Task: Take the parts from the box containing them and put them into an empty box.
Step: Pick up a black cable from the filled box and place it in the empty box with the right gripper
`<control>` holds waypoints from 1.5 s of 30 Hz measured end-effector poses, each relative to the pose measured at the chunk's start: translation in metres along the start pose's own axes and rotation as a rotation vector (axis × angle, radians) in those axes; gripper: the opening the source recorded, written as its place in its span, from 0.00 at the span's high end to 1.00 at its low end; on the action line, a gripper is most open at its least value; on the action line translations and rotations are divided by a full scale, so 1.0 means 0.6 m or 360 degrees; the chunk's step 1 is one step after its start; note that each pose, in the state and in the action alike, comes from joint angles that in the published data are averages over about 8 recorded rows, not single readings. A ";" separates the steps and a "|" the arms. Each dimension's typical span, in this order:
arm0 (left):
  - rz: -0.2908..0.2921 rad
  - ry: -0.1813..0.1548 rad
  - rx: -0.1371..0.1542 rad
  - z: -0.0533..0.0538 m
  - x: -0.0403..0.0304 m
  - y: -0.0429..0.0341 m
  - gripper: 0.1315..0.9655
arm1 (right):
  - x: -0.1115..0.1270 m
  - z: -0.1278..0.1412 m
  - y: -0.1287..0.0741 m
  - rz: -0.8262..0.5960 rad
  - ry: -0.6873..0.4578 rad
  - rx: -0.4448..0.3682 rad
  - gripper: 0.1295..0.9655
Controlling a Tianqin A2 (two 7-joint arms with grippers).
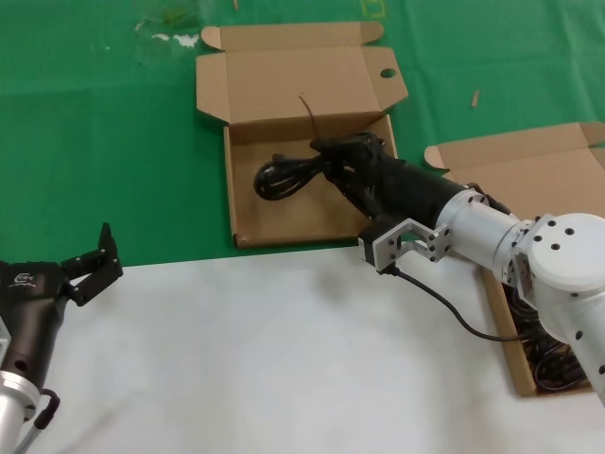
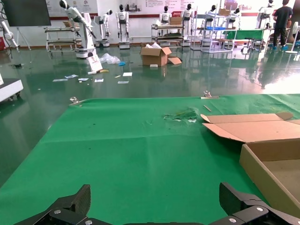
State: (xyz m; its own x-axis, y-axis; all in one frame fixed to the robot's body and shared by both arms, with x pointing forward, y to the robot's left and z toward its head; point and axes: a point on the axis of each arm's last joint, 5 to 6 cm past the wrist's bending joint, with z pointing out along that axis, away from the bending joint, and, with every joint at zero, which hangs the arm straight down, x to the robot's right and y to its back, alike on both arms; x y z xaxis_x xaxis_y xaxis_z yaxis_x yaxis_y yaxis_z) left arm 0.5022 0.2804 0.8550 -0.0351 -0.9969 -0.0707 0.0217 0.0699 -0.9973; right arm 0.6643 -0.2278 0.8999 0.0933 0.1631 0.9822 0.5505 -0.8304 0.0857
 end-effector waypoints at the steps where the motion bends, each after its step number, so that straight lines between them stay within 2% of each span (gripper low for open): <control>1: 0.0000 0.0000 0.0000 0.000 0.000 0.000 0.00 | 0.000 0.000 0.000 0.0000 0.0000 0.0000 0.87; 4: 0.0000 0.0000 0.0000 0.000 0.000 0.000 0.00 | 0.000 0.000 0.000 0.0000 0.0000 0.0000 0.86; 12: 0.0000 0.0000 0.0000 0.000 0.000 0.000 0.00 | 0.000 0.000 0.000 0.0000 0.0000 0.0000 0.74; 16: 0.0000 0.0000 0.0000 0.000 0.000 0.000 0.00 | 0.000 0.000 0.000 0.0000 0.0000 0.0000 0.74; 24: 0.0000 0.0000 0.0000 0.000 0.000 0.000 0.00 | 0.000 0.000 0.000 0.0000 0.0000 0.0000 0.54; 25: 0.0000 0.0000 0.0000 0.000 0.000 0.000 0.00 | 0.000 0.000 0.000 0.0000 0.0000 0.0000 0.54; 33: 0.0000 0.0000 0.0000 0.000 0.000 0.000 0.00 | 0.000 0.000 0.000 0.0000 0.0000 0.0000 0.30; 42: 0.0000 0.0000 0.0000 0.000 0.000 0.000 0.00 | 0.000 0.000 0.000 0.0000 0.0000 0.0000 0.12; 45: 0.0000 0.0000 0.0000 0.000 0.000 0.000 0.00 | 0.000 0.000 0.000 0.0000 0.0000 0.0000 0.09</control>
State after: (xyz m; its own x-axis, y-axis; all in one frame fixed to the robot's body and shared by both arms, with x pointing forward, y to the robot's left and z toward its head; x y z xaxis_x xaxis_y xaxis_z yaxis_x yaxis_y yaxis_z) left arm 0.5022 0.2804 0.8550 -0.0351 -0.9969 -0.0707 0.0217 0.0699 -0.9973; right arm 0.6643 -0.2278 0.8999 0.0933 0.1631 0.9822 0.5505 -0.8304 0.0856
